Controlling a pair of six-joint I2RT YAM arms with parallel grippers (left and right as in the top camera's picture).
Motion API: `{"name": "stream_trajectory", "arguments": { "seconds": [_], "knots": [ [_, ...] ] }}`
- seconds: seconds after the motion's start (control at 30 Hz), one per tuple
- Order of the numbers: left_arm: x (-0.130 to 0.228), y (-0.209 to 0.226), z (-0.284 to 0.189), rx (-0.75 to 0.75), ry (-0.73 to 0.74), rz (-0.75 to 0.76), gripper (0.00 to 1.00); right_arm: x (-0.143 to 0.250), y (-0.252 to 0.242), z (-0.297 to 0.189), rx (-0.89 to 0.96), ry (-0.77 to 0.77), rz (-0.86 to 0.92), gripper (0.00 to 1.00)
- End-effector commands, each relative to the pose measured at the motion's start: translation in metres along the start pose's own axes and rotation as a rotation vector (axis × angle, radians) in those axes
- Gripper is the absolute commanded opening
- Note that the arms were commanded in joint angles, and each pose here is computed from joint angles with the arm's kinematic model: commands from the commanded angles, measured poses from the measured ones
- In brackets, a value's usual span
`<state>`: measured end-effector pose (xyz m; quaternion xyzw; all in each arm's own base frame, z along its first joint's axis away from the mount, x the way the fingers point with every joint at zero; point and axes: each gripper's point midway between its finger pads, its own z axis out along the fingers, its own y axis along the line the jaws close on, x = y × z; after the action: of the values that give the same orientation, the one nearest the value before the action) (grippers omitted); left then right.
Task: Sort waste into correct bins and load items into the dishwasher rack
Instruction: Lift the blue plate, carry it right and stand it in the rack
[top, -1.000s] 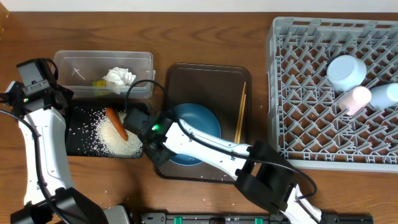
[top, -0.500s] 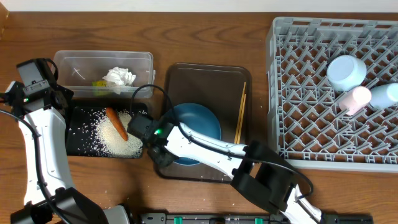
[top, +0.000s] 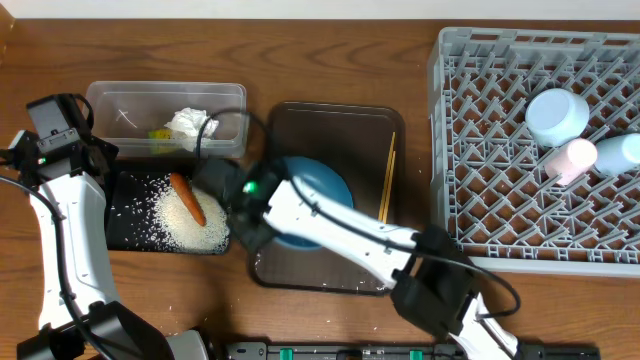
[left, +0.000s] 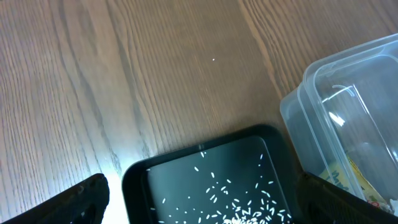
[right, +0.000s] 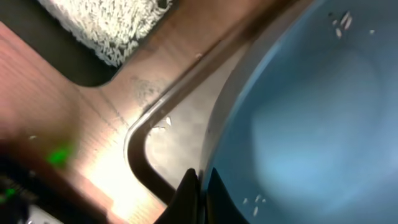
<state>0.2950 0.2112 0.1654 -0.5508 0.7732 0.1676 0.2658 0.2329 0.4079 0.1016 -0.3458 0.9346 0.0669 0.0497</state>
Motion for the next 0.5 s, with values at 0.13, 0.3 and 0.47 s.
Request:
{"name": "stream_trajectory", "arguments": {
  "seconds": [0.13,0.3,0.47],
  "knots": [
    [-0.003,0.004,0.0,-0.018,-0.012,-0.019,0.97,-0.048,-0.106,-0.083,-0.022,-0.131,0.103,0.01],
    [-0.003,0.004,0.0,-0.018,-0.012,-0.019,0.97,-0.062,-0.169,-0.136,-0.274,-0.253,0.16,0.01],
    [-0.003,0.004,0.0,-0.018,-0.012,-0.019,0.97,-0.06,-0.232,-0.199,-0.664,-0.494,0.147,0.01]
  ]
}}
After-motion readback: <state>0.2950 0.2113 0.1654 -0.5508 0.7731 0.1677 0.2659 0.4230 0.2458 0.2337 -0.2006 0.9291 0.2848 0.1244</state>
